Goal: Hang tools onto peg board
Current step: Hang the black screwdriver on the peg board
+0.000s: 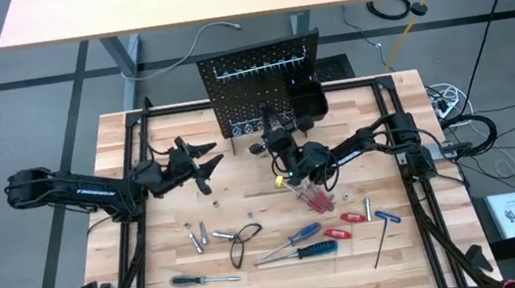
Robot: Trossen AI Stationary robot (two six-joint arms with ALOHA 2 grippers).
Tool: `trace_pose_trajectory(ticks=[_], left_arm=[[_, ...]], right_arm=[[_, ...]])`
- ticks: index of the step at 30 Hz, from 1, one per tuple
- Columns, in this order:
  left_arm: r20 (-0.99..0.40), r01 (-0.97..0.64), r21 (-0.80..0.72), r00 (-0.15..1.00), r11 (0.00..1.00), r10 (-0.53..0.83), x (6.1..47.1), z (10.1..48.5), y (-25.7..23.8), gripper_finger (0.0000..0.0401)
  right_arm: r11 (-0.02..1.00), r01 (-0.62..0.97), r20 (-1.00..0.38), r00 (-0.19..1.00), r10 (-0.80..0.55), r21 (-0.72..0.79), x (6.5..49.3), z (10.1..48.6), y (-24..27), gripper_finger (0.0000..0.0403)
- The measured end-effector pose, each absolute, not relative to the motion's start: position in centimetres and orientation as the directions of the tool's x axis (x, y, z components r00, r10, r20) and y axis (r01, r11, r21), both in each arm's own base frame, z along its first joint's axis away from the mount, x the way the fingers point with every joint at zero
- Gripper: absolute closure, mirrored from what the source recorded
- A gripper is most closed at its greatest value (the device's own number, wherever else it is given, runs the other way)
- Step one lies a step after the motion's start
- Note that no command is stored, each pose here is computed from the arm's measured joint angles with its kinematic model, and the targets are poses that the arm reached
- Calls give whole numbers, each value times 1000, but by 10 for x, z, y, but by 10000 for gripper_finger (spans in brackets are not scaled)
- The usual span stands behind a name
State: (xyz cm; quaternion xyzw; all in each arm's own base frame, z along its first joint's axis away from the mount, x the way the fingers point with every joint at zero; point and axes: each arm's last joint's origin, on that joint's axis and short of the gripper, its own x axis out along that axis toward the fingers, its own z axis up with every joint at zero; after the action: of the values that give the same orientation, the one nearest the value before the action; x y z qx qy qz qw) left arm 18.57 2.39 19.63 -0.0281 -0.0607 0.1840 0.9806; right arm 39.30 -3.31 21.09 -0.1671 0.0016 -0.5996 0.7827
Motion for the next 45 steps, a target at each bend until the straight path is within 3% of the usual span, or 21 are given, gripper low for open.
trace_pose_trajectory(ticks=[27, 37, 45], left_arm=[[94, -359, -67, 927, 931, 364, 186, 195, 24, 201], [81, -358, -68, 928, 931, 363, 186, 193, 24, 201], [85, -358, -71, 928, 931, 363, 186, 194, 24, 201]], right_arm=[[178, 942, 178, 235, -956, -286, 389, 217, -36, 302], [265, 961, 192, 275, -942, -77, 362, 206, -48, 302], [289, 950, 224, 309, -924, -118, 365, 210, -51, 302]])
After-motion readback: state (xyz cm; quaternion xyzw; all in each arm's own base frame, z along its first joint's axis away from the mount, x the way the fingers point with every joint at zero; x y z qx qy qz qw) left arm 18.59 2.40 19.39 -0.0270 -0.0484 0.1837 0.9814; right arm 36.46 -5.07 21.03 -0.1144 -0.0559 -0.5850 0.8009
